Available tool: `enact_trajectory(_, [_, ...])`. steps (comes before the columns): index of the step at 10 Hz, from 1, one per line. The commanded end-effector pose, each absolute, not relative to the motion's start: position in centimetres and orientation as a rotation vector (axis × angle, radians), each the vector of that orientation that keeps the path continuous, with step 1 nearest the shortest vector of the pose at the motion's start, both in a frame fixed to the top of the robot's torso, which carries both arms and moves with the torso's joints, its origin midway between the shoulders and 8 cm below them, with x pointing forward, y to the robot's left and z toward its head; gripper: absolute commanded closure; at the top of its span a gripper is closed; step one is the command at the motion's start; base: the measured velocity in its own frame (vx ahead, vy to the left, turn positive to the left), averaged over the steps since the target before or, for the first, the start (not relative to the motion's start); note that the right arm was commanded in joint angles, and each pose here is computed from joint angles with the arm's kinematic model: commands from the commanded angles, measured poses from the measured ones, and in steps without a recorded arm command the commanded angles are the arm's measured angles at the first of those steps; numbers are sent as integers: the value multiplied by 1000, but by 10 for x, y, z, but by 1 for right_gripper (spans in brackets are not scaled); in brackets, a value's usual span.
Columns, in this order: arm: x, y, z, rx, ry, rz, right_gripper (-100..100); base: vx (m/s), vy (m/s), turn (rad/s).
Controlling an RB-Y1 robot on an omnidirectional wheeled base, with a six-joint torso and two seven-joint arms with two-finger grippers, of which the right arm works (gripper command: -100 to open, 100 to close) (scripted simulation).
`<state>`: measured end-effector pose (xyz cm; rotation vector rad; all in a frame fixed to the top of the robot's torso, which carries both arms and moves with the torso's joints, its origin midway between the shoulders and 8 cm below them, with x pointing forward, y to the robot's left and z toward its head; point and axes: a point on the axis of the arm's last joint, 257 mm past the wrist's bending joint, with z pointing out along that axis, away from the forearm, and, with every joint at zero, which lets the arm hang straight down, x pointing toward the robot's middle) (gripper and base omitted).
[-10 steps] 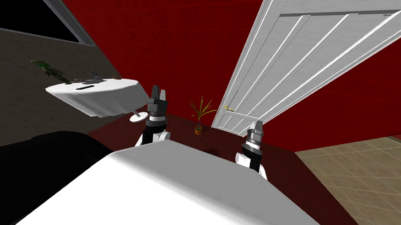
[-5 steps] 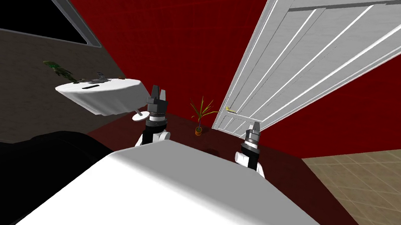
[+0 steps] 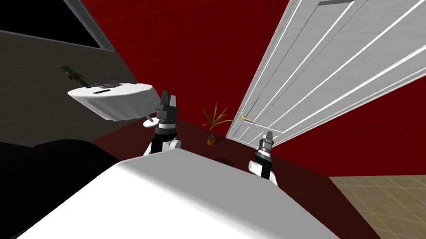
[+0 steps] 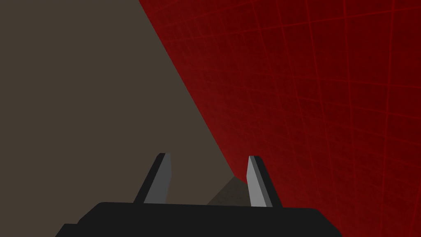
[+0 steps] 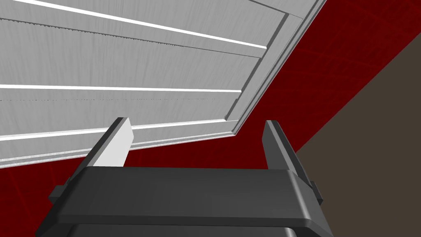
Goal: Pull the door open
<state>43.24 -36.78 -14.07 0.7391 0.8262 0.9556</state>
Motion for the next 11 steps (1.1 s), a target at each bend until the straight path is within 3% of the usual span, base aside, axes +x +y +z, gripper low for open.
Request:
enact_trajectory(1, [435, -371, -148, 753, 832, 952, -100, 37, -34, 48])
enact_trajectory(11, [455, -397, -208, 877, 859, 919, -100, 45, -35, 69])
